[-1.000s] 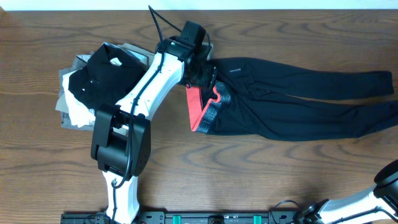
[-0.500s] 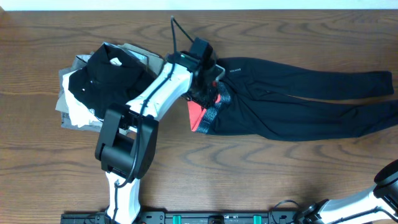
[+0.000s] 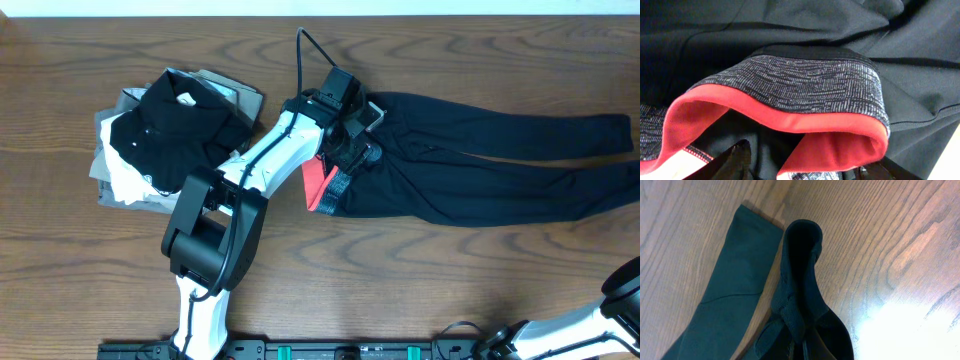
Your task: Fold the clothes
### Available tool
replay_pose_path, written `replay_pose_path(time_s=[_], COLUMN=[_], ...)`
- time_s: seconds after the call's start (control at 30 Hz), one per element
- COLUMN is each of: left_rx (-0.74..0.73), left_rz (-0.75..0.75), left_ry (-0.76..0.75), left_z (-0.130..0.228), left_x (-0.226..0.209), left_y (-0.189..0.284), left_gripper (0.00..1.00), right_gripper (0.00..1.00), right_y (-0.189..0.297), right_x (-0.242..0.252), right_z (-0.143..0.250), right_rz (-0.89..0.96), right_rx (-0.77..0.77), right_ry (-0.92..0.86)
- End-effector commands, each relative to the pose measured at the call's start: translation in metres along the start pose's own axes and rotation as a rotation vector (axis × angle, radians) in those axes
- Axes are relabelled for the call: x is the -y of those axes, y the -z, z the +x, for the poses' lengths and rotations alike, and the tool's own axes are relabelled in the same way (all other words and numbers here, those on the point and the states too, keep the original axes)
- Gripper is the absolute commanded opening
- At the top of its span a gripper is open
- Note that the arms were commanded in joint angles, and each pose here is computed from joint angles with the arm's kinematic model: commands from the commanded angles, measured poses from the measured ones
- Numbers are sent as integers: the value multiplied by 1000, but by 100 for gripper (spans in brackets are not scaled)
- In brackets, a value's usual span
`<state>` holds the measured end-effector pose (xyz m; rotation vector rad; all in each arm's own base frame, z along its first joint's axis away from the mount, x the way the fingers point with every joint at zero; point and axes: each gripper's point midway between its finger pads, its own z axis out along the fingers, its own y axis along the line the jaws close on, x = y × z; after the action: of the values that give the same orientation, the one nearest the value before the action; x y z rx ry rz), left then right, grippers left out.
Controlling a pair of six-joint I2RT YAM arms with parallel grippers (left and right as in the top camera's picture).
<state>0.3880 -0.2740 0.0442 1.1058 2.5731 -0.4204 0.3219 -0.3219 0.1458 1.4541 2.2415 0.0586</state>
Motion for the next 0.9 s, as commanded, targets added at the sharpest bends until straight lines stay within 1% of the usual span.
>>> replay_pose_path(time_s=[0.0,0.13,0.2,0.3,0.33,0.4,0.47,0.5,0.6,0.67,0.77,0.87], left_rx=[-42,-63,-67,-85,-93,-105,-109,-107,-103,-99,-102,-130], left_rz=[-1,31,67,82,85,89,81,73,21,-4,-9,-3], left_ry=[-8,-3,-4,-9,-13,-14,1,12,53,55,55,62], left_z=[11,16,18,22,23,26,27,26,23,19,15,21], left_x=[-3,3,11,17,19,22,21,20,12,10,15,25], left_y=[-13,-16,-18,-26,-29,-34,-34,-32,-23,-10,18,50], left_gripper=[60,51,50,47,43,29,12,10,6,6,6,6], right_gripper=[4,4,4,3,3,3,3,3,4,4,4,4], right_y=[2,2,2,2,2,2,2,2,2,2,2,2], right_x=[-10,-9,-10,-9,-9,-9,-10,-10,-10,-11,-12,-13], right_z=[1,1,1,1,2,2,2,2,2,2,3,2], right_rz=[-14,-14,-14,-14,-13,-13,-17,-18,-20,-25,-31,-31], right_rx=[4,3,3,2,0,0,-1,-2,-3,-5,-6,-3], right_ry=[4,3,3,3,3,3,2,3,3,3,3,4])
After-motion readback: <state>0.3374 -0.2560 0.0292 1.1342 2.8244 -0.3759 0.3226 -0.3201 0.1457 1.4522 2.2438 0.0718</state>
